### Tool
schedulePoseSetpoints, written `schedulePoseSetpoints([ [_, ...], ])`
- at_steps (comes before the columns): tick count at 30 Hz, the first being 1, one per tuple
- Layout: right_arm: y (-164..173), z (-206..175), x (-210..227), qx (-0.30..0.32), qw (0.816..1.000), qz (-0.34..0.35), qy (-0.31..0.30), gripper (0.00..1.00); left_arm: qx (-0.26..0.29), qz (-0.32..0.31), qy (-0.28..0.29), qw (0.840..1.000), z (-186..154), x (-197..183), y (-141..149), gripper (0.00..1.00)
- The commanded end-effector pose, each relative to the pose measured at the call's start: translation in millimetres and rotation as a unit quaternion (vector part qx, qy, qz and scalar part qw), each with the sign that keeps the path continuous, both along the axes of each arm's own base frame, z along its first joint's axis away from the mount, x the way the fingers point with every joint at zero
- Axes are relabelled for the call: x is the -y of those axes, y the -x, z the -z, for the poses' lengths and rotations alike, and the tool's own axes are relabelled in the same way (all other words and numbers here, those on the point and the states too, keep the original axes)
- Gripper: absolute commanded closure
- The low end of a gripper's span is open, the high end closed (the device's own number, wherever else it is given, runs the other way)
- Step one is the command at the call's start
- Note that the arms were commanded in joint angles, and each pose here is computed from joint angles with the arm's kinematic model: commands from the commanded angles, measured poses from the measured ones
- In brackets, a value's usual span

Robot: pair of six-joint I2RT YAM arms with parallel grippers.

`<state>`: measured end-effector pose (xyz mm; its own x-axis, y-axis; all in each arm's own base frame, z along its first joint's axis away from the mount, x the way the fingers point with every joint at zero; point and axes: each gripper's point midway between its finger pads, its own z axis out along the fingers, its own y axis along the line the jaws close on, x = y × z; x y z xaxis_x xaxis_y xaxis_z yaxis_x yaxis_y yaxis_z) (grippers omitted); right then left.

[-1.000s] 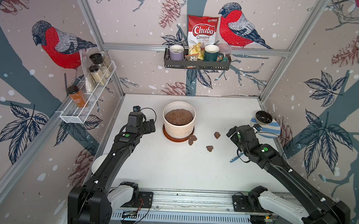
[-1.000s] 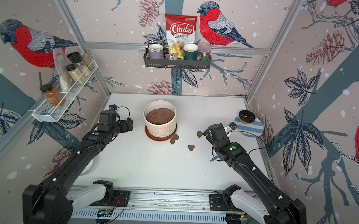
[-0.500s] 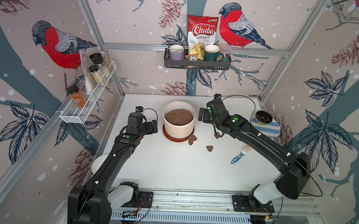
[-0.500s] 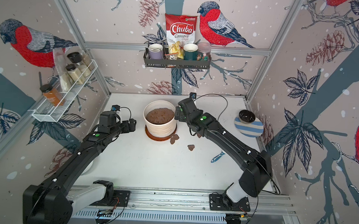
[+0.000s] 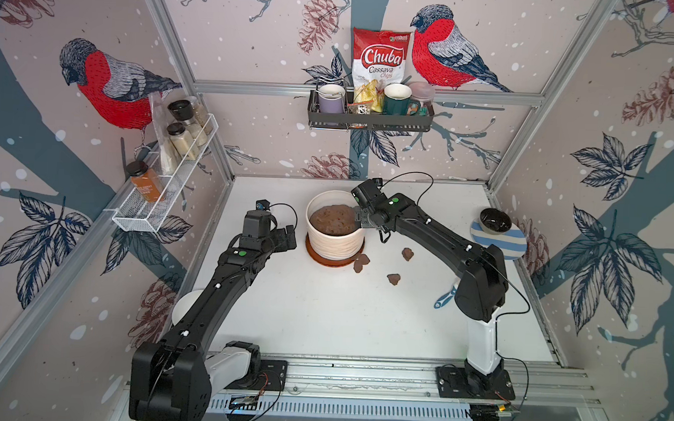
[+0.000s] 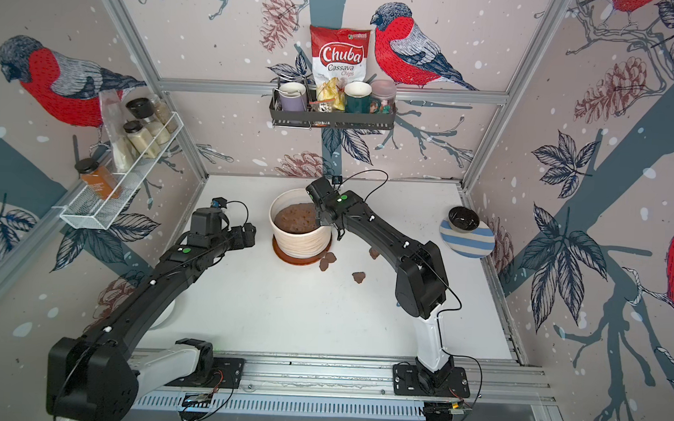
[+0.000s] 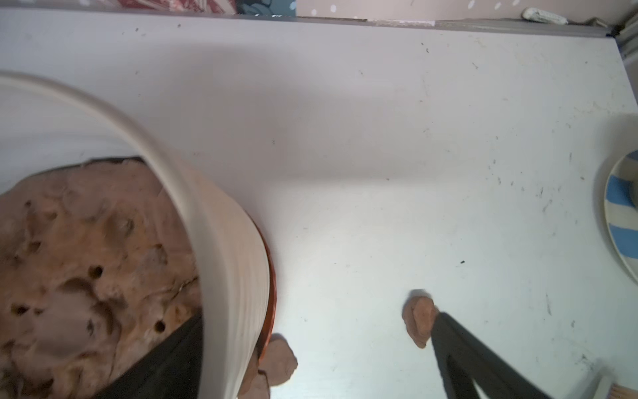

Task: Scrub the dried mud off the ceramic pot
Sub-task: Move the pot to the center of the board.

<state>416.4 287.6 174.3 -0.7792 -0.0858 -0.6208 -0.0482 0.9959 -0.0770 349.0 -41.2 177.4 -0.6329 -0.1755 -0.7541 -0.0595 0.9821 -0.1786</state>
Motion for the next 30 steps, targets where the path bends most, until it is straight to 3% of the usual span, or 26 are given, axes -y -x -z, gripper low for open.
schedulePoseSetpoints([
  [1, 0, 2, 33, -0.011, 0.999, 0.043, 0.032, 0.0, -0.011, -0.02, -0.018, 1.0, 5, -9, 2, 0.04],
  [8, 3, -7, 68, -0.004, 0.998, 0.066, 0.017, 0.0, -0.023, -0.055, -0.027, 0.998, 28, -20, 6, 0.04],
  [13, 19, -24, 55, -0.016, 0.998, 0.016, -0.053, 0.0, 0.014, -0.077, -0.034, 0.996, 42, -29, 6, 0.04],
  [19, 24, -84, 48, 0.008, 0.984, -0.012, -0.177, 0.0, 0.08, -0.115, -0.063, 0.988, 36, -46, 4, 0.04],
  [23, 11, -117, 94, 0.075, 0.963, 0.043, -0.254, 0.0, 0.115, -0.07, -0.097, 0.986, 27, -39, -3, 0.04],
  [26, 6, -106, 146, 0.109, 0.948, 0.106, -0.281, 0.0, 0.121, -0.06, -0.114, 0.984, 27, -39, -5, 0.04],
  [30, 15, -65, 213, 0.157, 0.945, 0.16, -0.24, 0.0, 0.158, -0.057, -0.126, 0.978, 28, -39, -6, 0.04],
])
